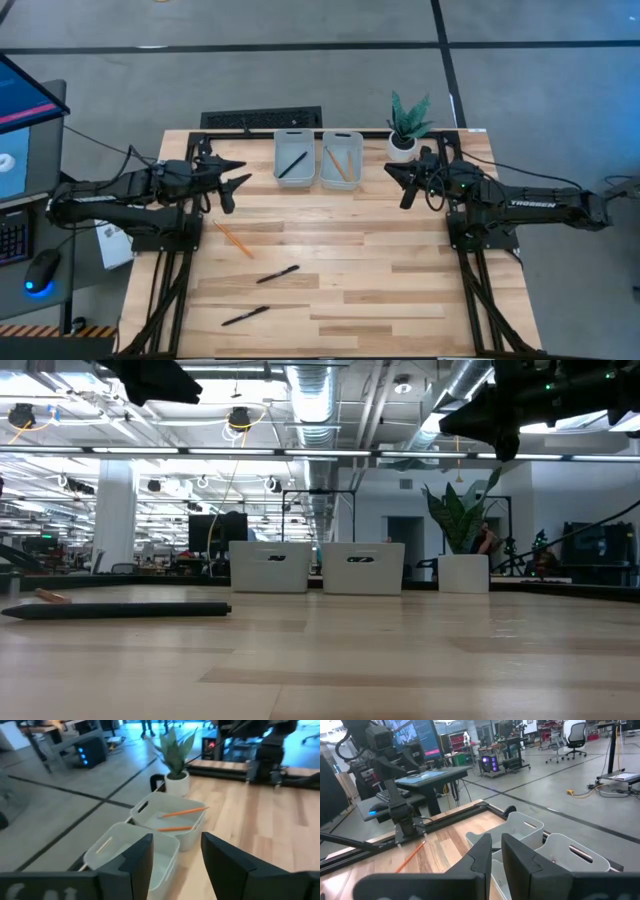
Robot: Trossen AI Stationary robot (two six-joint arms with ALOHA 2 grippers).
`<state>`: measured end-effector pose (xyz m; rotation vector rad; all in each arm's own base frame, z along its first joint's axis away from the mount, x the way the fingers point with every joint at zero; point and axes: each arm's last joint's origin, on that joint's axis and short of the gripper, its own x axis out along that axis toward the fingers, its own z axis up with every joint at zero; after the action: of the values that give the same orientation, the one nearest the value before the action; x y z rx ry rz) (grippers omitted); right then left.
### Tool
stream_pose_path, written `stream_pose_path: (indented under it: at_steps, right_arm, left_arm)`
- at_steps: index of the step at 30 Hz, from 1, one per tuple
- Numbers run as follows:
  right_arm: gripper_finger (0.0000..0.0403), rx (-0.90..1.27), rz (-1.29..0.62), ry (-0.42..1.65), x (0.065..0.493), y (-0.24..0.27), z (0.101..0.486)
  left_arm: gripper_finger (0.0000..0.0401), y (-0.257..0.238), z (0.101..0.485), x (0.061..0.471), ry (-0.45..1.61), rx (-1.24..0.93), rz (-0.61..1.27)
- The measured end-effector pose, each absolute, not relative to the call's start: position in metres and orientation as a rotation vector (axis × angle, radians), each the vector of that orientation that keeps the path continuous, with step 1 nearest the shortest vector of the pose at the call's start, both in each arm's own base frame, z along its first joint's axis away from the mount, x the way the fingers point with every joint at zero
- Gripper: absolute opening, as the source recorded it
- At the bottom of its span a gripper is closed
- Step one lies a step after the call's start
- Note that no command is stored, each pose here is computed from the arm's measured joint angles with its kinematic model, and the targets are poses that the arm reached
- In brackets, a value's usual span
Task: Sort pens & pencils
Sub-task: Put the top black pen into the left gray bin
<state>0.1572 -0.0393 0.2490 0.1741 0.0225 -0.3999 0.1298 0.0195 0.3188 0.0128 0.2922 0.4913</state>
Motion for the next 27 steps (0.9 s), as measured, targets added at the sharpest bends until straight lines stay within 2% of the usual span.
stream_pose_path:
  at_steps: [8,19,27]
  right_arm:
    - [0.0066,0.174,-0.4,0.022,0.157,-0.039,0.249]
    - [0.0066,0.174,-0.4,0.022,0.157,-0.039,0.249]
    - [0.0066,0.174,-0.4,0.022,0.157,-0.039,0.249]
  left_arm:
    - [0.0158,0.019,0.316,0.129,0.307,-0.035,0.489]
    - [0.0158,0.016,0.307,0.146,0.388,-0.091,0.343]
    - [0.0158,0.014,0.299,0.164,0.608,-0.191,0.293]
